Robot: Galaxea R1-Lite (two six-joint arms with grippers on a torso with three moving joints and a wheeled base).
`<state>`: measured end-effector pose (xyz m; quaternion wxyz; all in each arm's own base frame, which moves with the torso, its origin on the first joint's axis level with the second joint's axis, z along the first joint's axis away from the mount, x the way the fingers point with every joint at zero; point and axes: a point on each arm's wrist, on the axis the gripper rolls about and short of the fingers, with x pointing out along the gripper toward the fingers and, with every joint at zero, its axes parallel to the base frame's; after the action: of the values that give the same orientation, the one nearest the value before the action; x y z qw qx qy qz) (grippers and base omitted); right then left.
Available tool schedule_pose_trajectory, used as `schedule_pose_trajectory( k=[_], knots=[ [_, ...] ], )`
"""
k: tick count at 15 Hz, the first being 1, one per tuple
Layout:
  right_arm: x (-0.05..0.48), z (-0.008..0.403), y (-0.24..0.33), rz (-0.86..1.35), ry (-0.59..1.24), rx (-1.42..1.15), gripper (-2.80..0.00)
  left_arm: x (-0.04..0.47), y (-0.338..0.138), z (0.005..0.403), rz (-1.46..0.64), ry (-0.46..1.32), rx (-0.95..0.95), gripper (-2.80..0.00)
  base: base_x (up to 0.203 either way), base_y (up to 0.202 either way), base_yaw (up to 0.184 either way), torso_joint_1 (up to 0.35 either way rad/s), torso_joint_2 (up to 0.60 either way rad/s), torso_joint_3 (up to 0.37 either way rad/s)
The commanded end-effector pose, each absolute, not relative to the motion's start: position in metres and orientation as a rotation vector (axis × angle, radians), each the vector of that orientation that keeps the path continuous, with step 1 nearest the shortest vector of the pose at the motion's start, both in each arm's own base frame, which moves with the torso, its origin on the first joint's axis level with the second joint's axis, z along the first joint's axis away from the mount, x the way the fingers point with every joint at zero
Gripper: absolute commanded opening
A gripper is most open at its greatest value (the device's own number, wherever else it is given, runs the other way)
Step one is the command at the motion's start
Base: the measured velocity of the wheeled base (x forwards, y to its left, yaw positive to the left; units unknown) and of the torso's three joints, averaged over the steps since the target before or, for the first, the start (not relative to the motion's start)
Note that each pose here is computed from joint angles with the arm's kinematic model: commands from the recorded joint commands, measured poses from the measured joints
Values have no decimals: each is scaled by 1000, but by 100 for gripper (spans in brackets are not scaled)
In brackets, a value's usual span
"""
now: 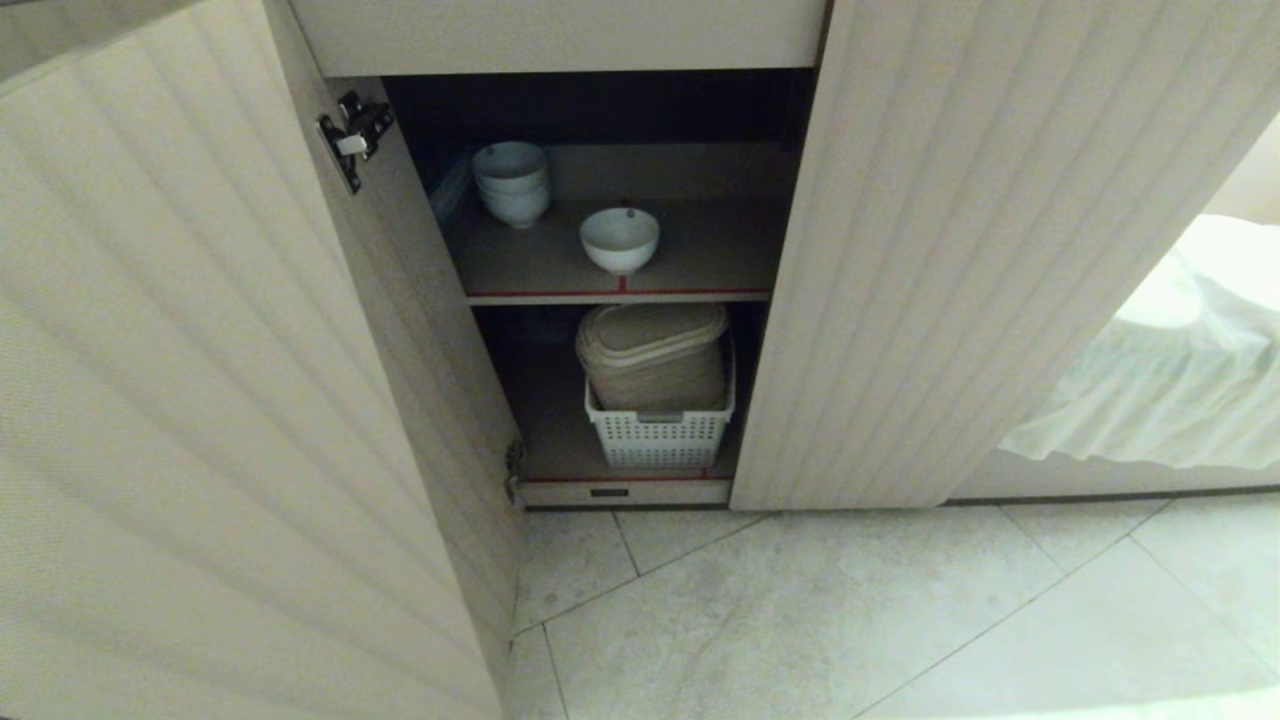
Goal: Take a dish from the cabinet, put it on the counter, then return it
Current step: Close the cabinet door
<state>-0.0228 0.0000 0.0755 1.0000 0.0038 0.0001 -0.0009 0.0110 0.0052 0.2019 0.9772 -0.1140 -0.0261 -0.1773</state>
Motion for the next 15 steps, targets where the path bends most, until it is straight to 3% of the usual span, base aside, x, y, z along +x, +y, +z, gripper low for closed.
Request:
schedule_pose_trajectory(
  k=[1, 15],
  knots=[
    [-23, 75, 0, -2, 0, 8, -280, 19, -5, 201, -384, -38, -224, -280, 0, 0, 0, 0, 0, 0],
    [-23, 75, 0, -2, 0, 8, -280, 37, -44, 201, -594, -3, -261, -280, 0, 0, 0, 0, 0, 0]
  ],
)
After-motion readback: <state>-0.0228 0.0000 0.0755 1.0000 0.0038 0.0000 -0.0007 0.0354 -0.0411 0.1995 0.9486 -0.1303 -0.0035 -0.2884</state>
